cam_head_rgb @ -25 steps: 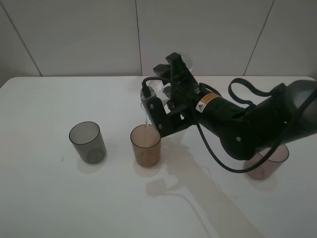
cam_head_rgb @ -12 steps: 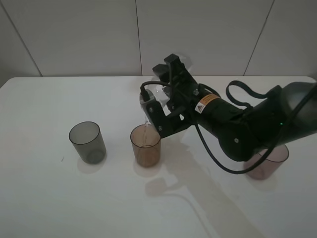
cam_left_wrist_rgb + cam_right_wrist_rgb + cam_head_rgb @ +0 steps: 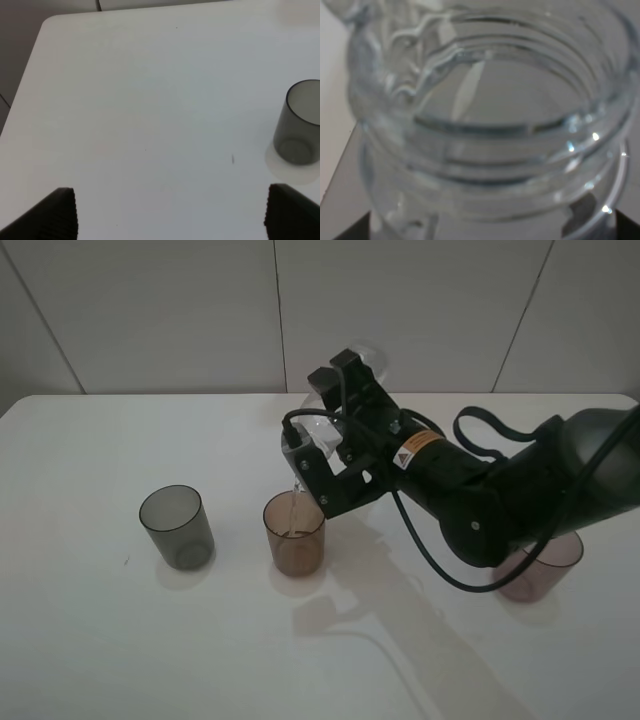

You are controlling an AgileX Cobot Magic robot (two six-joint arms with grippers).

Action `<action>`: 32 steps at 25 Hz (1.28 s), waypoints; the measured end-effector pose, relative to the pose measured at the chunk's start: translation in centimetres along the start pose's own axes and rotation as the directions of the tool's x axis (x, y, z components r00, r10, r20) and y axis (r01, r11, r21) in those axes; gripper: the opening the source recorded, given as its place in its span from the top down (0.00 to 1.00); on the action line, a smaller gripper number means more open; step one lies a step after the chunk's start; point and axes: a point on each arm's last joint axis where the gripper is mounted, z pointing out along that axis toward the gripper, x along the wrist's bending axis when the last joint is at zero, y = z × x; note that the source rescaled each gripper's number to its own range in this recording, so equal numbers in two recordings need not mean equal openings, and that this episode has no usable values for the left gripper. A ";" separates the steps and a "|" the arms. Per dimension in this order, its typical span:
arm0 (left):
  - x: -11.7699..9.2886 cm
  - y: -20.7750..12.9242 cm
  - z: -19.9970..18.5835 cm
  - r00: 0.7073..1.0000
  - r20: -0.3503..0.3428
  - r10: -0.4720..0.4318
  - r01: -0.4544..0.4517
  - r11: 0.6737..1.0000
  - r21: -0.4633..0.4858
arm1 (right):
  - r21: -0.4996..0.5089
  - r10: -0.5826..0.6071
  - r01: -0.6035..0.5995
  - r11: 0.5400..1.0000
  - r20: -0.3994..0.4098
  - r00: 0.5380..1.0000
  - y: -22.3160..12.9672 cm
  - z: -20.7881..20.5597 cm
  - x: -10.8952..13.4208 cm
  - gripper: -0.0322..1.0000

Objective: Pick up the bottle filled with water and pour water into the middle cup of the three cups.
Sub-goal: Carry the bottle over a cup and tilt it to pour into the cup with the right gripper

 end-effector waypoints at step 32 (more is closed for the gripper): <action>0.0 0.0 0.0 1.000 0.000 0.000 0.000 1.000 0.000 | 0.025 -0.096 0.094 0.995 0.096 0.991 0.4 -0.3 -0.9 0.94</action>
